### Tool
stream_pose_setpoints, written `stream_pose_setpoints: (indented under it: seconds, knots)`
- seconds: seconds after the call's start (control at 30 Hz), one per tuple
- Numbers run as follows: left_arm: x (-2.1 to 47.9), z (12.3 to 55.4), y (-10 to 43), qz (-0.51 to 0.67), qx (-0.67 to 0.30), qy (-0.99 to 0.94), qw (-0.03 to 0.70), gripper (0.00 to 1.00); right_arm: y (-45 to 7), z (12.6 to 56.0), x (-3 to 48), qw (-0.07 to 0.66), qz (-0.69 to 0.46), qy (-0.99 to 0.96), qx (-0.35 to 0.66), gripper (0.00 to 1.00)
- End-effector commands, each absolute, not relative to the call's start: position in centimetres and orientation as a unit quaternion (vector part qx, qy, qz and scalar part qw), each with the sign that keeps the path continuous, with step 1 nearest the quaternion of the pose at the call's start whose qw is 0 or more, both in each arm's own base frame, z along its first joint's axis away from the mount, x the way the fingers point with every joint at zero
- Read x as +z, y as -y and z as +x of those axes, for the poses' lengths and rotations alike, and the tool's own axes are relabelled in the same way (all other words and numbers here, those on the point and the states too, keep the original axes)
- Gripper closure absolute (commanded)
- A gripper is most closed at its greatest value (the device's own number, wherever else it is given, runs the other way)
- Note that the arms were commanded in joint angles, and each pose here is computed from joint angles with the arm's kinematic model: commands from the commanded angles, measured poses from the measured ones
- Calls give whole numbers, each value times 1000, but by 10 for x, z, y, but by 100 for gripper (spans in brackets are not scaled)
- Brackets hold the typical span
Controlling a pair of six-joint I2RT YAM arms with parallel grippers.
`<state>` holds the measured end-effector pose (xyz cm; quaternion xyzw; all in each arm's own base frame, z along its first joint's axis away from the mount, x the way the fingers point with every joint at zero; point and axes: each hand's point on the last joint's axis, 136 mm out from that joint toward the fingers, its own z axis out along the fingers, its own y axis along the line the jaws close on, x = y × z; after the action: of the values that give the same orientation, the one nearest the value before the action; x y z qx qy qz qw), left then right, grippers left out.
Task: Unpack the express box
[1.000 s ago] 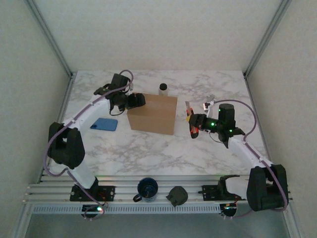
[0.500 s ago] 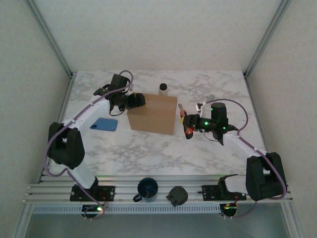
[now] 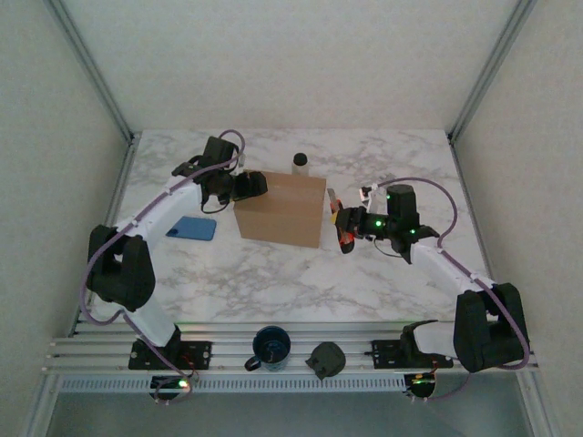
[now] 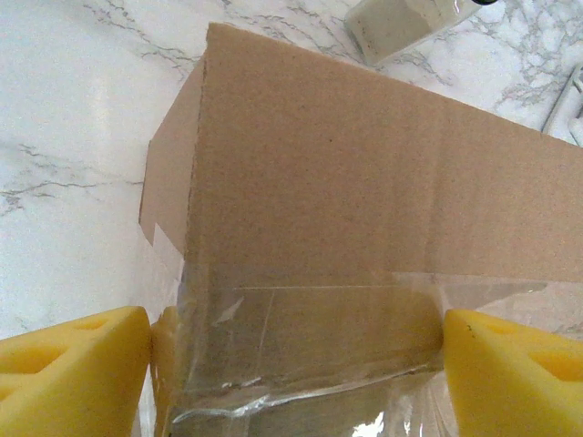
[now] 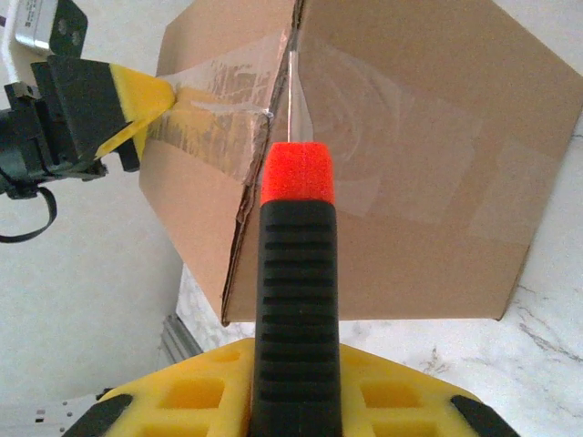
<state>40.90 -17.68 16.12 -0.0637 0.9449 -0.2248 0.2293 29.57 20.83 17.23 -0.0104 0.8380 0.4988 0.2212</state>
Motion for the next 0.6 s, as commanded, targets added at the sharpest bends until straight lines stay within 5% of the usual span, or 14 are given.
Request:
stream_pose_setpoints:
  seconds: [0.0, 0.57]
  knots:
    - [136, 389, 167, -71, -206, -959, 179, 20, -212, 302, 185, 233, -20, -834, 500, 100]
    - [134, 388, 167, -73, -204, -960, 179, 20, -218, 305, 181, 225, -23, -835, 501, 100]
